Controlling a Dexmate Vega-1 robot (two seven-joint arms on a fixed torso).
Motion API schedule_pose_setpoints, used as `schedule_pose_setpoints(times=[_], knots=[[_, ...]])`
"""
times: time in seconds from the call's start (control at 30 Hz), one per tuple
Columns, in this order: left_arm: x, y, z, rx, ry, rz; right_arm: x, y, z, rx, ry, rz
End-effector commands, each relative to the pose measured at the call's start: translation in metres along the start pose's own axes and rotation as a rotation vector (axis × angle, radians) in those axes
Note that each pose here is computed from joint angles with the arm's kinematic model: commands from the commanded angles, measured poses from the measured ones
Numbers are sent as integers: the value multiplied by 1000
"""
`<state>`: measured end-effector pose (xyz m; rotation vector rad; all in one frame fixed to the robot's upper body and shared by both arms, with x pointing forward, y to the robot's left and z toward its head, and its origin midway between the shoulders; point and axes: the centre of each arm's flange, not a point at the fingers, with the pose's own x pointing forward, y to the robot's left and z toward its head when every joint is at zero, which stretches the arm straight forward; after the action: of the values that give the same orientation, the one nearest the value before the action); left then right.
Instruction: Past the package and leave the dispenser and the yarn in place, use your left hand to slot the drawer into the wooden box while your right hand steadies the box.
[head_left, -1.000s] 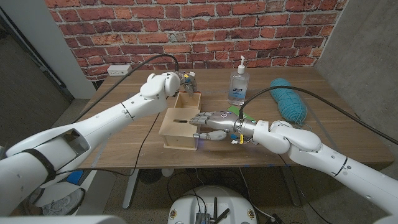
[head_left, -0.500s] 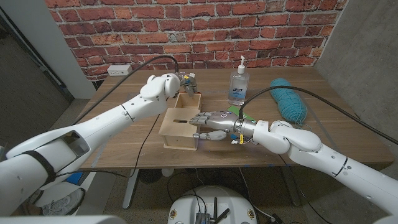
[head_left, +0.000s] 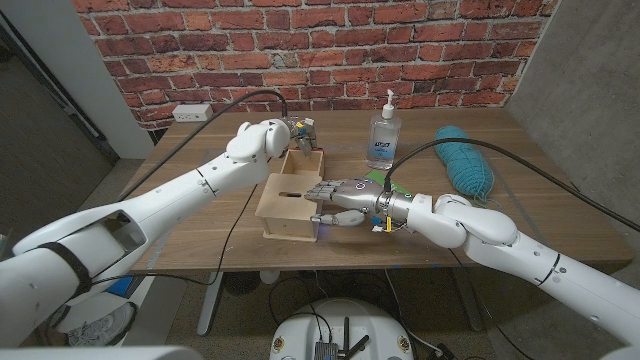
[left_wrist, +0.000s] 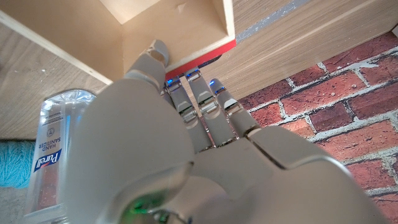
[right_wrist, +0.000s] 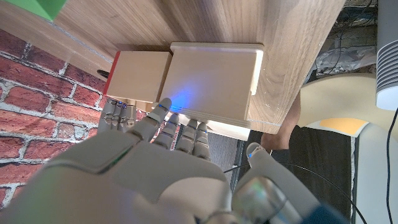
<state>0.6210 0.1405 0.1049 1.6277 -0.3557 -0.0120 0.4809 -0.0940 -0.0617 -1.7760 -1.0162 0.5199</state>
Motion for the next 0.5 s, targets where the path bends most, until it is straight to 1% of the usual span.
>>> schedule_pose_setpoints(times=[0.03,0.2,0.5], knots=[[3,0,5,-14,-11,4,0,0,1,-2,-3,0],[3,-2,8,-19,-17,-4,1,0,2,-1,-1,2],[-3,-4,6,-20,-8,-17,1,0,3,3,10,5]])
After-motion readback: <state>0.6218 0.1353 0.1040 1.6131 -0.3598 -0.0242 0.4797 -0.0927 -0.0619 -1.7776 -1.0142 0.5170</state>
